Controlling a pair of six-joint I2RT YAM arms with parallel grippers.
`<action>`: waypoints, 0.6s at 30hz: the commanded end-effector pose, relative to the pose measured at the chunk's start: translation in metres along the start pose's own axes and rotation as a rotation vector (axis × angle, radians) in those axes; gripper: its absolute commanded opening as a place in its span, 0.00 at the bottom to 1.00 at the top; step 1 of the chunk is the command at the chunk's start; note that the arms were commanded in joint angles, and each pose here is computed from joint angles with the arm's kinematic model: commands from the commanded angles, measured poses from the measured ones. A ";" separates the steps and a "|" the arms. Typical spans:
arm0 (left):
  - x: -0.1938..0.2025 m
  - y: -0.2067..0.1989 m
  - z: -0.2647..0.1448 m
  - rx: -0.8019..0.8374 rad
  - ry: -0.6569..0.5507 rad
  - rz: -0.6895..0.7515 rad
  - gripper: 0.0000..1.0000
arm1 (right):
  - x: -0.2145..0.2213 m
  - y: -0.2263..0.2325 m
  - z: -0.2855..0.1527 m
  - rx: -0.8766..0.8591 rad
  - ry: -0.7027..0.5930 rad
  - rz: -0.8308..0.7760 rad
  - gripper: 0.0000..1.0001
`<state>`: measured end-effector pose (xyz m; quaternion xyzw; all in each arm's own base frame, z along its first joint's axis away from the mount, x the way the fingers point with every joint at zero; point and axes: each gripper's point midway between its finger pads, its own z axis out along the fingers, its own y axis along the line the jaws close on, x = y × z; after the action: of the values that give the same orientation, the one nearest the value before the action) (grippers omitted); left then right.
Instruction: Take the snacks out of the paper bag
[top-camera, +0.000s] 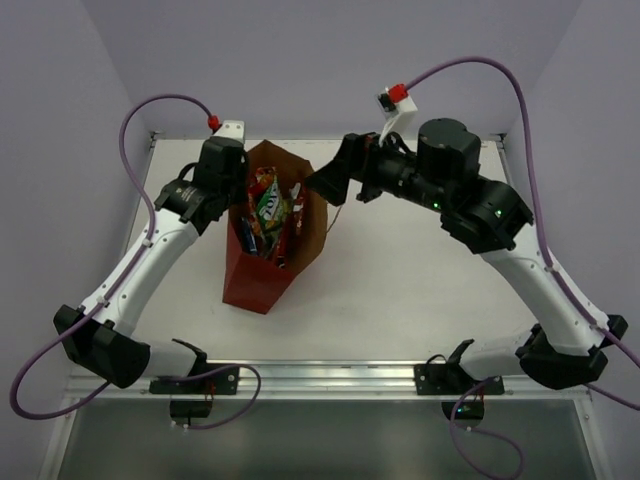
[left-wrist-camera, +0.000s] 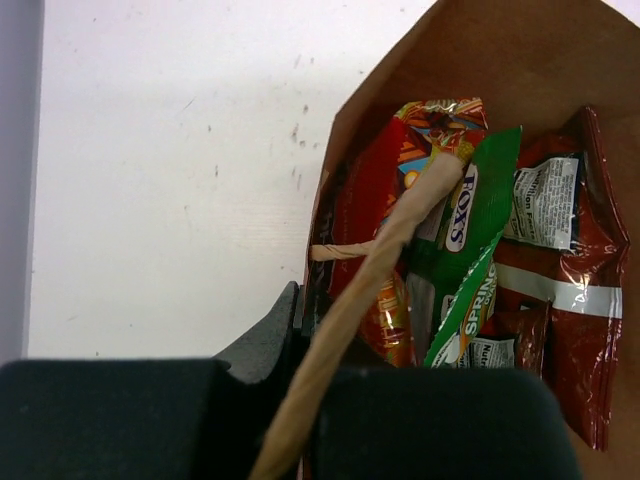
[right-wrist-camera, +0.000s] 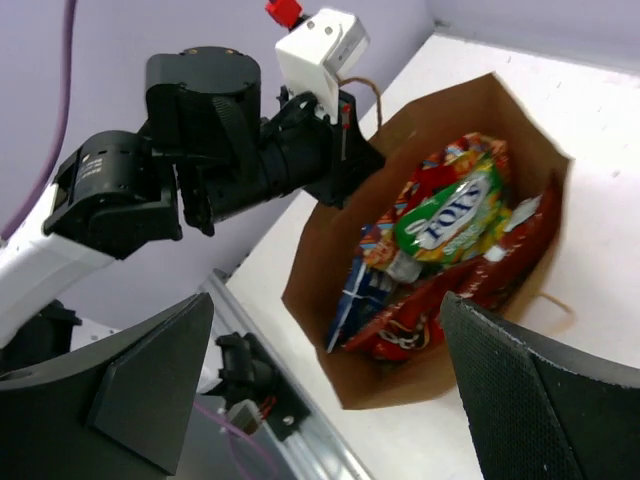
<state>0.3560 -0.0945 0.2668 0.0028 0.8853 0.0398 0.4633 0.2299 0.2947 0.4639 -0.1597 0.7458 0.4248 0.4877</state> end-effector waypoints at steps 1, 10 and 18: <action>-0.069 -0.021 -0.026 0.107 -0.222 -0.027 0.00 | -0.013 0.009 0.016 0.028 -0.031 0.130 0.99; -0.062 -0.033 -0.032 0.139 -0.222 -0.014 0.00 | 0.045 -0.021 0.103 0.180 0.120 0.369 0.94; -0.064 -0.037 -0.037 0.153 -0.242 -0.018 0.00 | 0.099 -0.055 0.152 0.281 0.206 0.448 0.81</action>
<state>0.3523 -0.1273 0.2768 0.0481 0.8784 0.0077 0.4755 0.2998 0.3938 0.3210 0.0040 0.8687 0.3842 0.3126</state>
